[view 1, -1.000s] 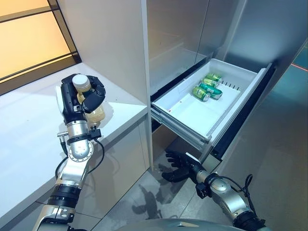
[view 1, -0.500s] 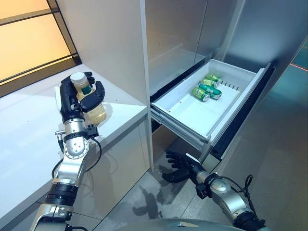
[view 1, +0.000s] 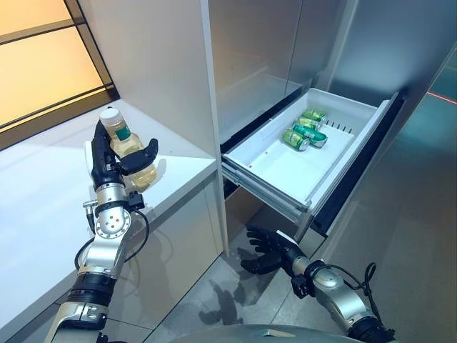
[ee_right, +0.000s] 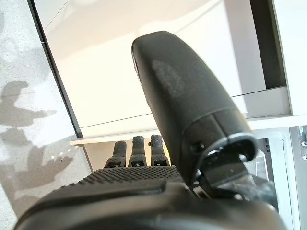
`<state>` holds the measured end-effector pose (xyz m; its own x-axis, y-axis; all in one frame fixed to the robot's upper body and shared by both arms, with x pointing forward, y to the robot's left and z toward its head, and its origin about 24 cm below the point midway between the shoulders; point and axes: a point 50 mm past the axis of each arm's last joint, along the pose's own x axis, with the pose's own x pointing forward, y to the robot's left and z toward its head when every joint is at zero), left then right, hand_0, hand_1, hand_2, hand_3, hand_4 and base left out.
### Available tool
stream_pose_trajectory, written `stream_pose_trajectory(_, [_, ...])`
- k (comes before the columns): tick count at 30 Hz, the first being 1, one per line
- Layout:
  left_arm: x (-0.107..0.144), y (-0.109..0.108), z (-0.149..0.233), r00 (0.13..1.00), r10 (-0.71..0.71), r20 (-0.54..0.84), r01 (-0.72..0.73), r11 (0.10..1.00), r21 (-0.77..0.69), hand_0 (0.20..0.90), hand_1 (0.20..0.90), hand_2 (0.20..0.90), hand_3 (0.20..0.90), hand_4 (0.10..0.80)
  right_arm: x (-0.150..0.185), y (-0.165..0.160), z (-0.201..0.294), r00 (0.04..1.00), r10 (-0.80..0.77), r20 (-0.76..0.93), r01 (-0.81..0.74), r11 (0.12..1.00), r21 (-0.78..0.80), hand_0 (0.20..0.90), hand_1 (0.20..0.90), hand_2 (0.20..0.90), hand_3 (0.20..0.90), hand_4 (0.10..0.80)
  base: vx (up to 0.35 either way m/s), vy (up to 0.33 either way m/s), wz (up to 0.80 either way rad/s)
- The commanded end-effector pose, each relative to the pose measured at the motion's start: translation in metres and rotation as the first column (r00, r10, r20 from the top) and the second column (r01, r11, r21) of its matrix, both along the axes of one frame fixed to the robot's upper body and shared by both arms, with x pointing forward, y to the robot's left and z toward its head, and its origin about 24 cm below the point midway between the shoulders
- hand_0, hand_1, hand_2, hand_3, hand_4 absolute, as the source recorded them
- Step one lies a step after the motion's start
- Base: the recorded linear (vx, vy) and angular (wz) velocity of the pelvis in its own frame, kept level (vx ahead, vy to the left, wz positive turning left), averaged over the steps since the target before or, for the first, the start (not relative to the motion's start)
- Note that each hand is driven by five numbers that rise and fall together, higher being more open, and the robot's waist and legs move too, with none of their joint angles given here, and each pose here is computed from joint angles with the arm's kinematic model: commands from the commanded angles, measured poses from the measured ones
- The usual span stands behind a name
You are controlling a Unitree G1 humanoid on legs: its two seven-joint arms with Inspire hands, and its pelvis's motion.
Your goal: Put drinks into fridge and close the fridge
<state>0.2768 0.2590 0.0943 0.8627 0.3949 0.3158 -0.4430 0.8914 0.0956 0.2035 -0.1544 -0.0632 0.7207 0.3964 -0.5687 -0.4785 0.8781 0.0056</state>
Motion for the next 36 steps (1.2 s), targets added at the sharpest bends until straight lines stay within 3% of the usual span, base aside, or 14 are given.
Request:
stream_pose_trajectory(1, [0.016,0.003,0.046,0.981,-0.016,0.193,0.007,0.999,0.047,0.900,0.900,0.900,0.900,0.800,0.021,0.015,0.023,0.990,0.014,0.139,-0.027,0.995,0.091,0.900,0.900,0.900,0.900,0.800,0.000,0.000,0.00])
stream_pose_trajectory(5, [0.016,0.003,0.049,0.977,-0.023,0.212,0.014,0.999,0.046,0.900,0.900,0.900,0.900,0.800,0.020,0.014,0.022,0.991,0.012,0.131,-0.024,0.996,0.089,0.900,0.900,0.900,0.900,0.800,0.000,0.000,0.00])
stream_pose_trajectory(6, [0.015,0.003,0.050,0.975,-0.024,0.223,0.015,0.999,0.043,0.655,0.655,0.655,0.615,0.515,0.019,0.014,0.022,0.992,0.011,0.129,-0.022,0.996,0.089,0.900,0.900,0.900,0.900,0.800,0.000,0.000,0.00])
stream_pose_trajectory(7, [0.015,0.003,0.051,0.973,-0.027,0.230,0.018,0.999,0.041,0.314,0.314,0.314,0.216,0.116,0.019,0.014,0.021,0.992,0.010,0.127,-0.022,0.996,0.089,0.900,0.900,0.900,0.900,0.800,0.000,0.000,0.00])
stream_pose_trajectory(17, [0.010,-0.004,0.063,0.941,-0.067,0.332,0.070,0.998,0.003,0.300,0.300,0.300,0.200,0.100,0.018,0.017,0.022,0.990,0.012,0.141,-0.026,0.995,0.099,0.900,0.900,0.900,0.900,0.800,0.000,0.000,0.00])
stream_pose_trajectory(23, [0.004,-0.014,0.083,0.900,-0.127,0.418,0.089,0.990,0.111,0.300,0.300,0.300,0.200,0.100,0.026,0.019,0.037,0.980,0.003,0.201,-0.030,0.991,0.129,0.900,0.900,0.900,0.900,0.800,0.000,0.000,0.00])
stream_pose_trajectory(25, [-0.002,-0.019,0.098,0.852,-0.196,0.485,0.145,0.979,0.141,0.300,0.300,0.300,0.200,0.100,0.030,0.020,0.048,0.970,0.005,0.244,-0.042,0.988,0.145,0.900,0.900,0.900,0.900,0.800,0.000,0.000,0.00])
stream_pose_trajectory(27, [-0.007,-0.026,0.109,0.783,-0.296,0.546,0.290,0.952,0.100,0.300,0.300,0.300,0.200,0.100,0.036,0.021,0.060,0.956,0.006,0.293,-0.057,0.984,0.167,0.900,0.900,0.900,0.900,0.800,-0.032,-0.032,0.01])
stream_pose_trajectory(28, [-0.010,-0.032,0.113,0.724,-0.373,0.580,0.419,0.906,0.060,0.300,0.300,0.300,0.200,0.100,0.040,0.021,0.070,0.943,0.011,0.332,-0.075,0.981,0.180,0.900,0.900,0.900,0.900,0.800,0.000,0.000,0.00])
stream_pose_trajectory(29, [-0.010,-0.032,0.113,0.710,-0.388,0.588,0.449,0.892,0.047,0.300,0.300,0.300,0.200,0.100,0.041,0.021,0.072,0.940,0.013,0.340,-0.079,0.980,0.184,0.900,0.900,0.900,0.900,0.800,0.000,0.000,0.00])
stream_pose_trajectory(31, [-0.017,-0.051,0.120,0.581,-0.493,0.647,0.616,0.786,0.045,0.300,0.300,0.300,0.200,0.100,0.051,0.022,0.102,0.900,0.030,0.436,-0.133,0.969,0.209,0.900,0.900,0.900,0.900,0.800,-0.016,-0.014,0.00])
stream_pose_trajectory(36, [-0.031,-0.075,0.142,0.389,-0.635,0.668,0.740,0.647,0.184,0.300,0.300,0.300,0.200,0.100,0.067,0.018,0.173,0.793,0.043,0.608,-0.248,0.934,0.257,0.900,0.900,0.900,0.900,0.800,-0.010,-0.002,-0.01])
